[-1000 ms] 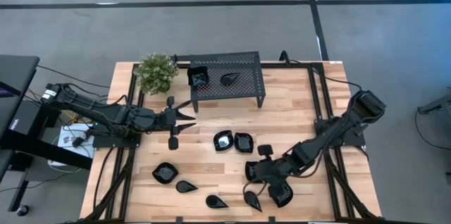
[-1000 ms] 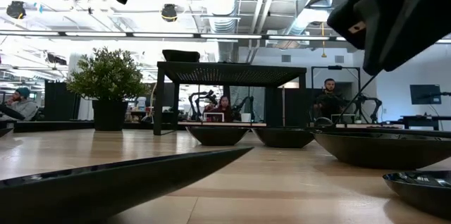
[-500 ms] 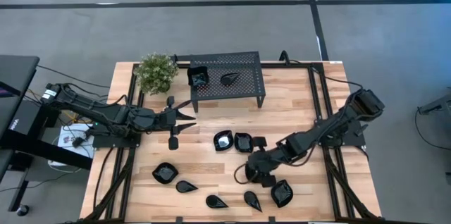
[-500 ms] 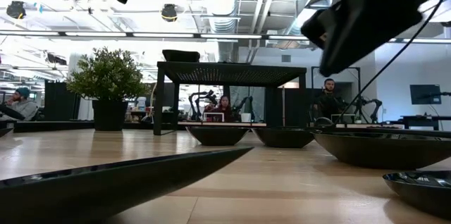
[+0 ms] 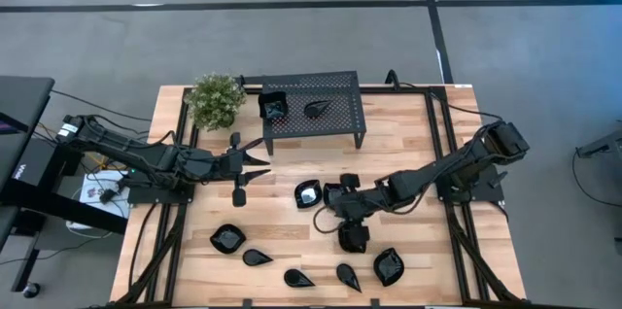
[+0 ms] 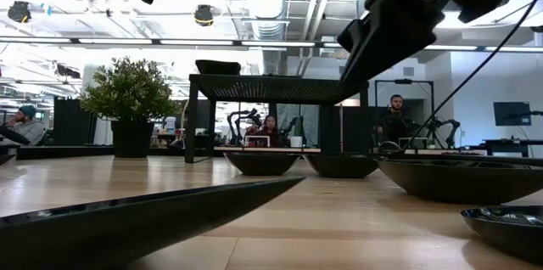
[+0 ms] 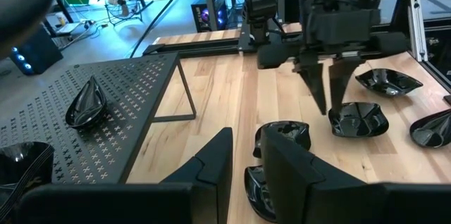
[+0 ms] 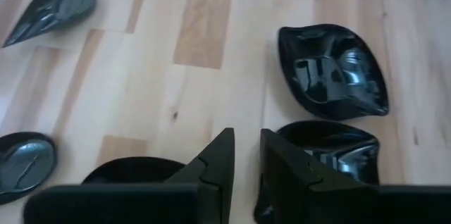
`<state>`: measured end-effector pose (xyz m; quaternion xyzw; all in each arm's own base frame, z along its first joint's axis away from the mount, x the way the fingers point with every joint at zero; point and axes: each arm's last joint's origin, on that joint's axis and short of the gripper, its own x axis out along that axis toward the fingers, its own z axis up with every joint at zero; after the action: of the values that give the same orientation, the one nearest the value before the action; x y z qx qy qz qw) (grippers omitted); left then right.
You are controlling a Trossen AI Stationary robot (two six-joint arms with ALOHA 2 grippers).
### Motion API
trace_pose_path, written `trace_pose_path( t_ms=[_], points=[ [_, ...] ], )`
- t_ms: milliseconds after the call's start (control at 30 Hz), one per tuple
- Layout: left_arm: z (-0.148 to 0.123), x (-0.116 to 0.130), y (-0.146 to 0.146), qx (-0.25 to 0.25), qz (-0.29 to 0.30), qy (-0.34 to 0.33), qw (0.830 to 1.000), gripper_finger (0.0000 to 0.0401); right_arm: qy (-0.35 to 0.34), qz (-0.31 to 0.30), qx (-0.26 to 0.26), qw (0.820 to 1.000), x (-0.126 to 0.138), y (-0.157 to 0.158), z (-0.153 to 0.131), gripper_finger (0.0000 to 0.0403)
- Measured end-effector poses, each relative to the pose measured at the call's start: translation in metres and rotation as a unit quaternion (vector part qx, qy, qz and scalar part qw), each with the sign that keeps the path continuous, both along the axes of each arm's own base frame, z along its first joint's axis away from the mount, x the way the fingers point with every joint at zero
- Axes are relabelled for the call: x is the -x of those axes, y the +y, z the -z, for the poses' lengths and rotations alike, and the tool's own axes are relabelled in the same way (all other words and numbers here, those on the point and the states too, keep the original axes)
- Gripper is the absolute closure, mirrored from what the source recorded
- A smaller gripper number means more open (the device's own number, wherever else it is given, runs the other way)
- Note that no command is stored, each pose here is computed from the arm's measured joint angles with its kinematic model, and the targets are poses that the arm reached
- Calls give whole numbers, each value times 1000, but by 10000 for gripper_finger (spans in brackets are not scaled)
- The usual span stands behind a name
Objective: Pick & Place Mini shaped plates
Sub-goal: Stack the drop shaped plate on top of the drop shaped plates on the shelf
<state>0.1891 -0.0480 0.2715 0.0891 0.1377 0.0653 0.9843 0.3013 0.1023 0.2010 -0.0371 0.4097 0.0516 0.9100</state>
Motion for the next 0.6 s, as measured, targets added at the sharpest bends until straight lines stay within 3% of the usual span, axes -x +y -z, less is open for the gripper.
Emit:
trace_pose_path(
  t_ms=[600],
  points=[
    [0, 0, 0, 1, 0, -2, 1000, 324, 7, 1, -1, 1000, 0, -2, 1, 339]
  ],
)
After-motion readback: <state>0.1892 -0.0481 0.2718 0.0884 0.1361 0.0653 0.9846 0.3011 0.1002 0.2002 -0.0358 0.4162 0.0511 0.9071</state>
